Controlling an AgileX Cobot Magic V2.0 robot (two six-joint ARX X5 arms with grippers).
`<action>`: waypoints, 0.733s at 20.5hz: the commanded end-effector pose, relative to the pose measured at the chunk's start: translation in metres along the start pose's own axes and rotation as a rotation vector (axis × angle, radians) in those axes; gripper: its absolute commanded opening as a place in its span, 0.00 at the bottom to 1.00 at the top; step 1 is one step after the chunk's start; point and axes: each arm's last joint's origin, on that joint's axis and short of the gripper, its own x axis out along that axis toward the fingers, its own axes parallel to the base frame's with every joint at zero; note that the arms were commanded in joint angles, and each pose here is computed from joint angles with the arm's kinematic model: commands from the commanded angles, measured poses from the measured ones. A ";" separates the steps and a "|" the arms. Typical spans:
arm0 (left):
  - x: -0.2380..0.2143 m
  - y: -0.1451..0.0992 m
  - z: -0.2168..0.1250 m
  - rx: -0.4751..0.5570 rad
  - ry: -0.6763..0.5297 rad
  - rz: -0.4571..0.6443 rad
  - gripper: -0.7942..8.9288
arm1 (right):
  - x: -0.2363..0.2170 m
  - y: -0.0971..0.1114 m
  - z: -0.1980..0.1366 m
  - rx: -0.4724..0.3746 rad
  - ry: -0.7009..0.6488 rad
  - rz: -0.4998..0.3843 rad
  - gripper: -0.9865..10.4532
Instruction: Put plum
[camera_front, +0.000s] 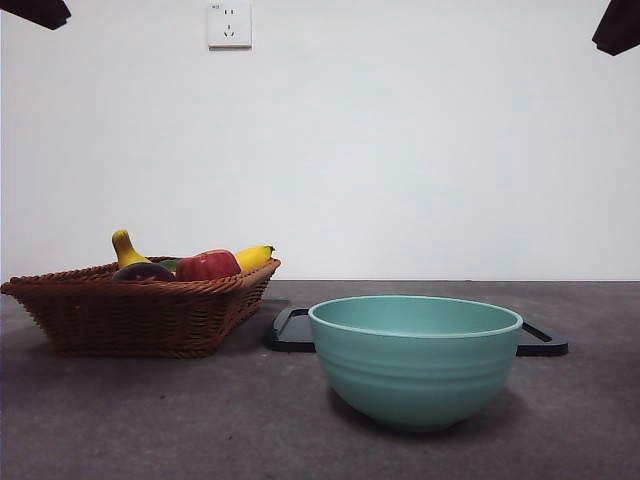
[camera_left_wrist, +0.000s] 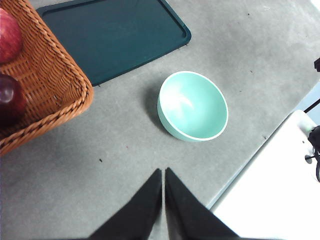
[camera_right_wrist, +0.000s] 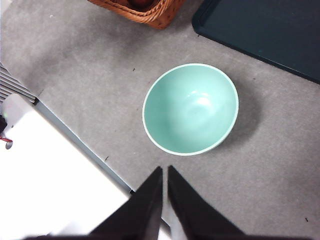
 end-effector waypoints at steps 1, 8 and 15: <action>-0.006 -0.003 0.003 0.022 -0.043 -0.004 0.09 | -0.002 0.003 0.004 -0.023 -0.015 0.010 0.09; -0.072 -0.014 0.001 0.309 -0.534 0.297 0.09 | -0.002 0.003 0.004 -0.023 -0.015 0.010 0.09; -0.077 -0.002 -0.043 0.308 -0.834 0.727 0.09 | -0.002 0.003 0.004 -0.023 -0.015 0.010 0.09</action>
